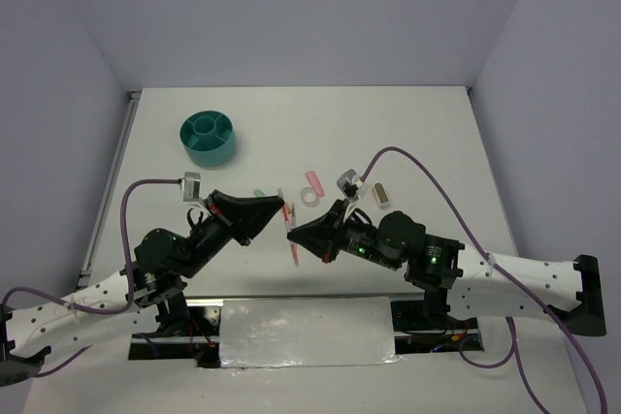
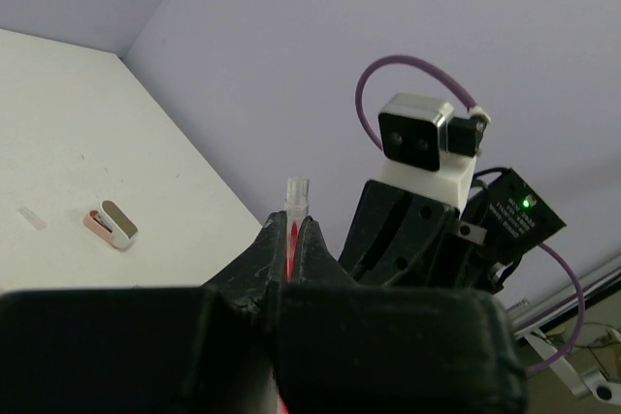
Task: Sort the stationery into containers
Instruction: Close the pen cap on the pen.
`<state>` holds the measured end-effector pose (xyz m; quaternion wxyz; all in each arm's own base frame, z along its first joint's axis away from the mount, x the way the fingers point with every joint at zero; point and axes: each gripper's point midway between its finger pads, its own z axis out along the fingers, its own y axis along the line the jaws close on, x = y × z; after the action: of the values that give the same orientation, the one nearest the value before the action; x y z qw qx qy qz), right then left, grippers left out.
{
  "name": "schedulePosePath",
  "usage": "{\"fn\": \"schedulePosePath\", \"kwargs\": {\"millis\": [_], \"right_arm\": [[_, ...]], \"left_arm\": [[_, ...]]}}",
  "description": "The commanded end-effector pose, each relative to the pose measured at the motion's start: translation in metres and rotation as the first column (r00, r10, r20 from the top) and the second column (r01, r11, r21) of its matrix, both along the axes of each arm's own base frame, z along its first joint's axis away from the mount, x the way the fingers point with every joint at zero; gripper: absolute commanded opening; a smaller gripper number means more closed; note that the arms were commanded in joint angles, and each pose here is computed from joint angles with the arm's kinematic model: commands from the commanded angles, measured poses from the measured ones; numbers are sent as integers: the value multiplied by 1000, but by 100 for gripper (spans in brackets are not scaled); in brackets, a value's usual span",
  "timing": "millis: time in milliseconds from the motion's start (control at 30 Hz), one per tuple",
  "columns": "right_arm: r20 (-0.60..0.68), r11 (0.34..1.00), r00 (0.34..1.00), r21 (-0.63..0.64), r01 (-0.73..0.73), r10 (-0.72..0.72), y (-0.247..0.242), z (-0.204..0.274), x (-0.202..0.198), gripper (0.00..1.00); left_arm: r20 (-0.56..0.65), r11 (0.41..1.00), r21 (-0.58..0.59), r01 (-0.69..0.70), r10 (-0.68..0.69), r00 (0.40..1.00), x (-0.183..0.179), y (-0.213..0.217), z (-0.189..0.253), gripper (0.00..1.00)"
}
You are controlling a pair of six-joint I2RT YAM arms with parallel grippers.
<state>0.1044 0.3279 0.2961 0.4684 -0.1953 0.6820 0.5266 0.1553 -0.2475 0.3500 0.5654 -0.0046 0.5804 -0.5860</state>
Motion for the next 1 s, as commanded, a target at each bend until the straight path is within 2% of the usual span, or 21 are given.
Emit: {"fn": "schedulePosePath", "kwargs": {"millis": [0,200,367,533,767,967], "right_arm": [[52,996,998,93,17,-22,1,43,4,0],[56,995,998,99,8,-13,3,48,3,0],[58,992,996,110,65,-72,-5,51,11,0],[87,984,990,149,98,-112,-13,73,16,0],[133,983,981,141,119,-138,-19,93,22,0],[172,987,975,109,122,-139,-8,87,27,0]], "left_arm": [[16,1000,-14,25,-24,1000,-4,-3,0,0],[10,1000,-1,28,-28,1000,-3,-6,-1,0],[20,999,4,43,-43,999,-5,-8,-2,0],[30,998,30,59,-60,998,-7,-12,-9,0],[32,993,81,85,-88,996,-10,-18,-17,0],[-7,994,40,98,-98,995,-11,-17,-17,0]]}}
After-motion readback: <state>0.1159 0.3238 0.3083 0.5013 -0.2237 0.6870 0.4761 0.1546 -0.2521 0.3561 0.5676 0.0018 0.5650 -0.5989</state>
